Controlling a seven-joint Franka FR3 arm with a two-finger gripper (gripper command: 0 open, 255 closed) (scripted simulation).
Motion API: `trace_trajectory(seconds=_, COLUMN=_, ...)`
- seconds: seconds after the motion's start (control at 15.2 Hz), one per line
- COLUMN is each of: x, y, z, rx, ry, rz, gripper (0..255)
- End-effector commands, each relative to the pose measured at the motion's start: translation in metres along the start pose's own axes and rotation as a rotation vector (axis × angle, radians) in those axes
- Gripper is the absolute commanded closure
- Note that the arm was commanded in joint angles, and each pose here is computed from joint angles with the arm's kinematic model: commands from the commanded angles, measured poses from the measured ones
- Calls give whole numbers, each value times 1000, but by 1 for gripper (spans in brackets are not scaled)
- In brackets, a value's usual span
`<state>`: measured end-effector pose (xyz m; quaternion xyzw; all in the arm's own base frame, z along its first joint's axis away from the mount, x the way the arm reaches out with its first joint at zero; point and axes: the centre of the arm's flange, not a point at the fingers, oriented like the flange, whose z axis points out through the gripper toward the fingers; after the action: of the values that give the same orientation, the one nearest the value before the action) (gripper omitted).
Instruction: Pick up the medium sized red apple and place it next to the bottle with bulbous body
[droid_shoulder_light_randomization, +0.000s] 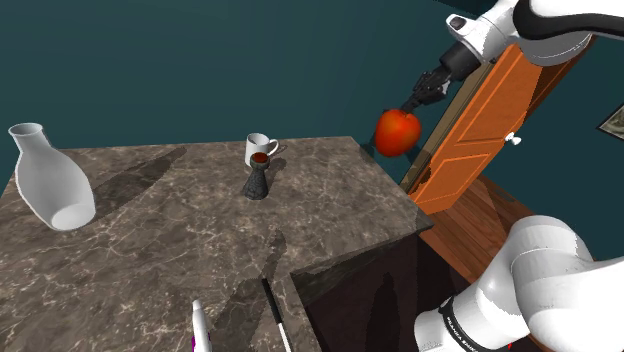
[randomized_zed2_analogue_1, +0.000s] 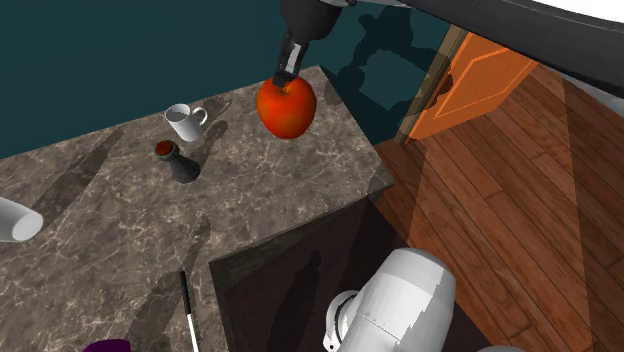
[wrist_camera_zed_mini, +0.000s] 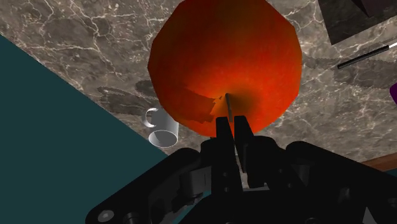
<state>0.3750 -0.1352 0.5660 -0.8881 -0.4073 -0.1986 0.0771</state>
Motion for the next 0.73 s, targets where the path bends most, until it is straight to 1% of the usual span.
trace_trajectory(seconds=0.0, x=5, y=0, z=-10, rx=0, ry=0, rz=0, gripper=255)
trace_trajectory(seconds=0.66, x=27, y=2, z=-58, rx=0, ry=0, rz=0, gripper=255)
